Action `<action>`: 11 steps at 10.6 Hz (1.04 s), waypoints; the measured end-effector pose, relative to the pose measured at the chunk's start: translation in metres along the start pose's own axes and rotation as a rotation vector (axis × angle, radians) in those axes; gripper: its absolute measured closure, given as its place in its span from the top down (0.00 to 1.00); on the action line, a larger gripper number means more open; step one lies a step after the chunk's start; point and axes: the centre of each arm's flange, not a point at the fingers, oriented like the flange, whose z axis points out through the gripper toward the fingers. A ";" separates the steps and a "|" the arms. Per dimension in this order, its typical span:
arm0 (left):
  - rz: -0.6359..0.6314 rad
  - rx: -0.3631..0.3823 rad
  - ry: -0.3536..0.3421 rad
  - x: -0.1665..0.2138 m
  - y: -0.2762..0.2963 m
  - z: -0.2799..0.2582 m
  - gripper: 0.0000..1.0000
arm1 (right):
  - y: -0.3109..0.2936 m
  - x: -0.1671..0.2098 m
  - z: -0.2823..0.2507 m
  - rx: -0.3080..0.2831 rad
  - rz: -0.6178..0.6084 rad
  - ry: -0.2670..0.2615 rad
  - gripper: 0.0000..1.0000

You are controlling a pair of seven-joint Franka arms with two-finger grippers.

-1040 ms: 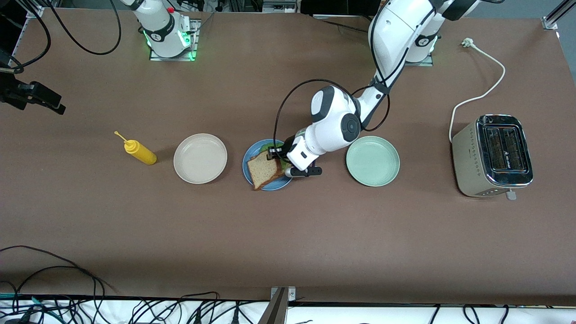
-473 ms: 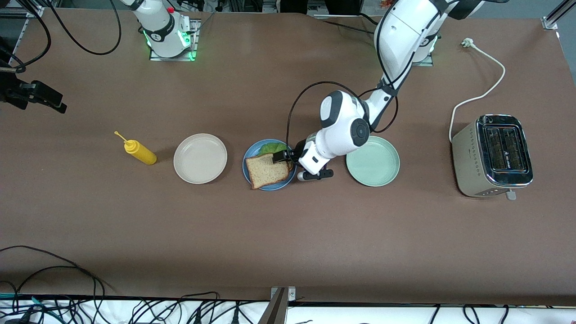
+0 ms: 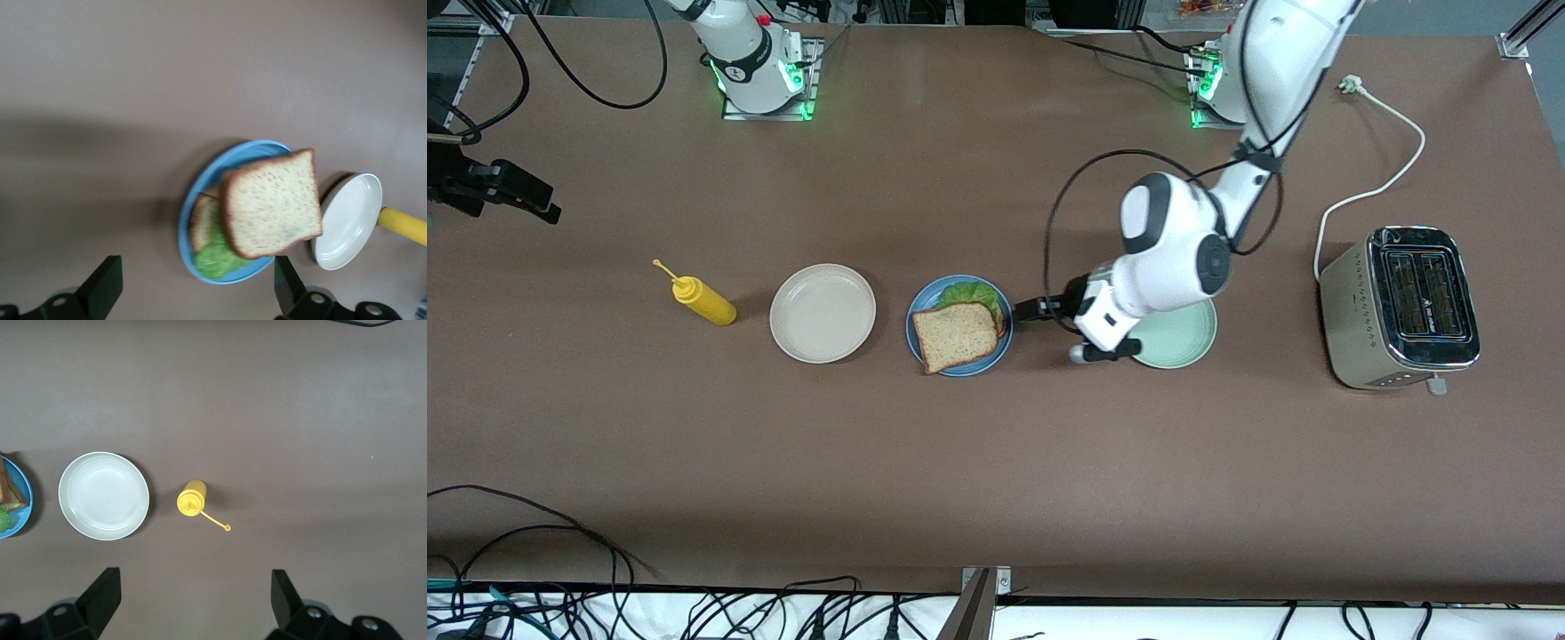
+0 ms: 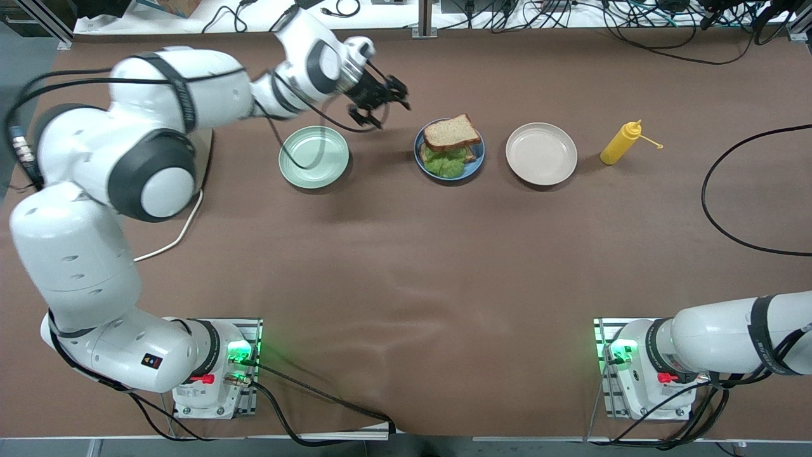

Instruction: Make sandwich in blue plate with both arms

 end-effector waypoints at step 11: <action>0.597 0.421 0.075 0.076 -0.159 -0.288 0.99 | -0.001 0.007 0.001 -0.001 -0.001 0.005 1.00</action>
